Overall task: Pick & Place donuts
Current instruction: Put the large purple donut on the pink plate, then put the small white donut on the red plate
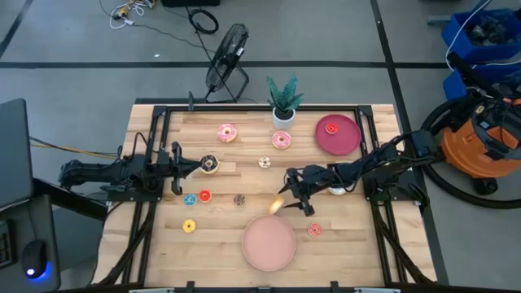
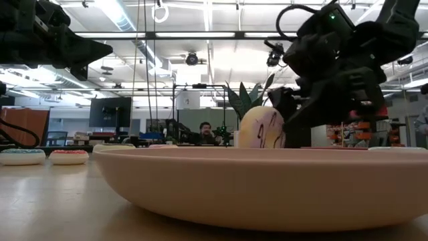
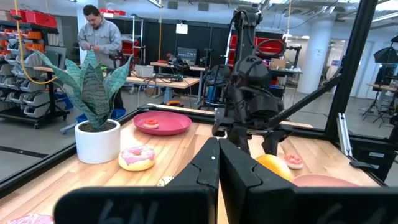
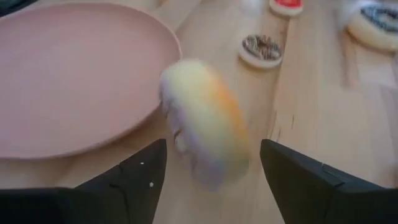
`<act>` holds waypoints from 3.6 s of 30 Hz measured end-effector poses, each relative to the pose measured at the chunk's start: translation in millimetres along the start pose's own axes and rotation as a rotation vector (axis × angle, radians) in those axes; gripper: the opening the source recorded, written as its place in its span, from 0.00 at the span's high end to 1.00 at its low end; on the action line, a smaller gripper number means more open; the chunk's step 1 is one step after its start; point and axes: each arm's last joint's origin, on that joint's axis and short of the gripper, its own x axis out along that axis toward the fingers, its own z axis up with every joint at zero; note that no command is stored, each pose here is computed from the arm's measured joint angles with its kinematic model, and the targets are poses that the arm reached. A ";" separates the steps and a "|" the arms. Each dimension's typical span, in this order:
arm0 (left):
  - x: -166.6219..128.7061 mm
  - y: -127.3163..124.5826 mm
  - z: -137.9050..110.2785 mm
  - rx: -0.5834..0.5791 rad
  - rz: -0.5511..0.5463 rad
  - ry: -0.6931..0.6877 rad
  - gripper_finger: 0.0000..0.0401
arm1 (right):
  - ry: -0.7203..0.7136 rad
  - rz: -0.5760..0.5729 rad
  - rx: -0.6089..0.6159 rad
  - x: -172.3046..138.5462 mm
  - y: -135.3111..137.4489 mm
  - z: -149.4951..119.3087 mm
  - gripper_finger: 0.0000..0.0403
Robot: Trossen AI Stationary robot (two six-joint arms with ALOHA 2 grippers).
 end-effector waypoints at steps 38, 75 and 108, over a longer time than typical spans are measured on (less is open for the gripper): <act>-0.3 -1.5 2.0 -0.059 -0.016 -0.020 0.97 | 0.169 0.380 0.564 51.3 4.1 92.5 0.92; 8.3 -28.7 -5.9 -0.158 -0.132 0.072 0.97 | 0.273 0.246 0.440 114.9 -6.3 101.4 0.52; 23.0 -29.7 -24.6 -0.075 0.075 0.174 0.97 | 0.103 -0.463 0.396 -38.3 31.5 -12.7 0.51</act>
